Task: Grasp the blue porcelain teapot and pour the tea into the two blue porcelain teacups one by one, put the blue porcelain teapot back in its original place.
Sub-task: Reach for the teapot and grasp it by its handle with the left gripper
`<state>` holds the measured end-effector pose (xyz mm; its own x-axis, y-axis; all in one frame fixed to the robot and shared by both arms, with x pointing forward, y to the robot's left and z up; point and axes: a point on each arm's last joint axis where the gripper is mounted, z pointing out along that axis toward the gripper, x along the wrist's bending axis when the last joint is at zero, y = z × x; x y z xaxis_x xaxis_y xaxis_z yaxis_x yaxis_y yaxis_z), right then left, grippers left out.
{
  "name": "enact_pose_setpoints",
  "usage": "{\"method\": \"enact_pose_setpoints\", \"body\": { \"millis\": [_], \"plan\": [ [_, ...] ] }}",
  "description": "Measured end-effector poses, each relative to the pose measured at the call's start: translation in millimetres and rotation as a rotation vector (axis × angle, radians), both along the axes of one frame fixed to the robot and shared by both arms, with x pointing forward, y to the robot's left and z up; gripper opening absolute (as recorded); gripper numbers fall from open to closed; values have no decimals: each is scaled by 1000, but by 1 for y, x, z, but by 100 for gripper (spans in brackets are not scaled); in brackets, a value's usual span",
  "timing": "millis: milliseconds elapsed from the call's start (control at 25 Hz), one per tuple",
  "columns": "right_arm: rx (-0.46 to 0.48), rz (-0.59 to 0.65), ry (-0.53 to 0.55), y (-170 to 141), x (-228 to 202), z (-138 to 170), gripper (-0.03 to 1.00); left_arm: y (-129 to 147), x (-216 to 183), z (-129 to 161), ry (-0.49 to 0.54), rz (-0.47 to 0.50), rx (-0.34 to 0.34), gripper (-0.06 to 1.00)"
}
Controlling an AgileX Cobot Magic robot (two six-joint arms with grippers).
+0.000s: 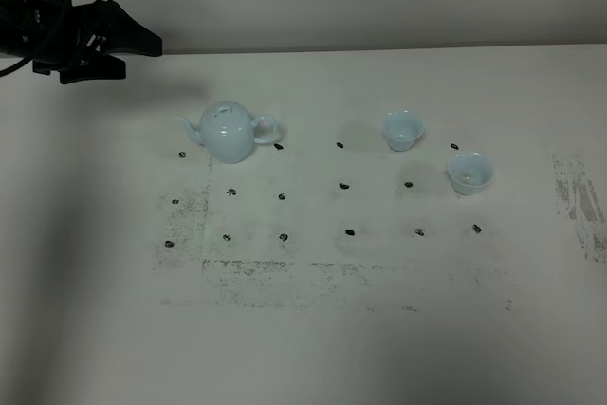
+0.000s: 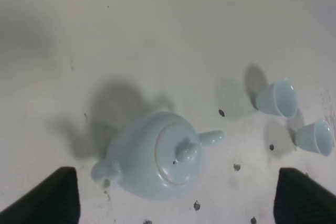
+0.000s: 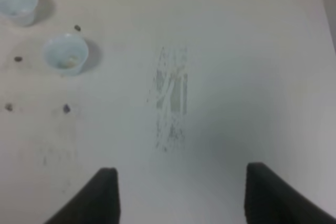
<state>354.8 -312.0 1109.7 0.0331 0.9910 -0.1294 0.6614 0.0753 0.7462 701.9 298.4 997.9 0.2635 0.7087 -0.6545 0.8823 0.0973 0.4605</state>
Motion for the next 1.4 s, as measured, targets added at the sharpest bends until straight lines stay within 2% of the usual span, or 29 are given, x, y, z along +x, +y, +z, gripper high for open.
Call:
{"method": "enact_pose_setpoints", "body": {
  "millis": [160,400,640,960,1400],
  "plan": [
    [-5,-2,-38,2,-37,-23,54,0,0,0,-13,-6,5,71],
    [30,2,-35,7,-69,-48,54,0,0,0,-28,-20,14,72],
    [70,14,-40,12,-89,-54,54,0,0,0,-29,-21,15,72],
    [58,72,-129,16,-106,-58,49,0,0,0,-30,-20,13,71],
    [40,85,-208,18,-118,-60,38,1,1,0,-39,-11,17,71]
  ]
}}
